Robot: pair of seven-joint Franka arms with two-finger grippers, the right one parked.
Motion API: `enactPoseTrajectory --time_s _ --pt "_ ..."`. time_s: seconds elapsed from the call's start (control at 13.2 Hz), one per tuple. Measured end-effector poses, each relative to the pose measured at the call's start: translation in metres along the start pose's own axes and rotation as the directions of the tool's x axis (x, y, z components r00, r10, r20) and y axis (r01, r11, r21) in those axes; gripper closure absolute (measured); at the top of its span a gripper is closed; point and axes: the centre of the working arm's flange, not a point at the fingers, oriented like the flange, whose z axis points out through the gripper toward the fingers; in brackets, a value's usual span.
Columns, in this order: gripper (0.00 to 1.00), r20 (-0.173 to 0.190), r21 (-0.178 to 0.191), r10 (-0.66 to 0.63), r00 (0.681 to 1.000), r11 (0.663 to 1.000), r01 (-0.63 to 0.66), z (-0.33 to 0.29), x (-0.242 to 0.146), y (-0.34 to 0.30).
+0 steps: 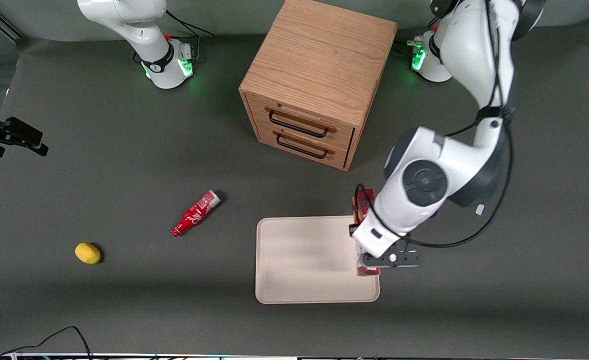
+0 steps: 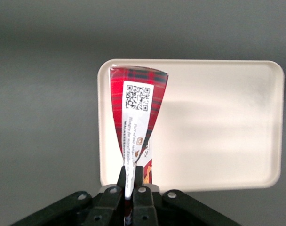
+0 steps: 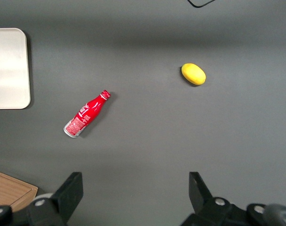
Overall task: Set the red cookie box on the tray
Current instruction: 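Carry the held box over the cream tray with the left gripper, then lower the box onto the tray and open the left gripper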
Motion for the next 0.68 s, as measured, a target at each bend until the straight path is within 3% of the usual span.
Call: enactPoseTrajectory --time_s 0.3,0.68 --pt "0.94 -0.037 0.030 0.004 0.999 1.000 -0.003 0.076 0.015 -0.010" --pt "0.94 -0.064 0.051 0.024 0.998 0.998 -0.021 0.108 0.018 -0.011"
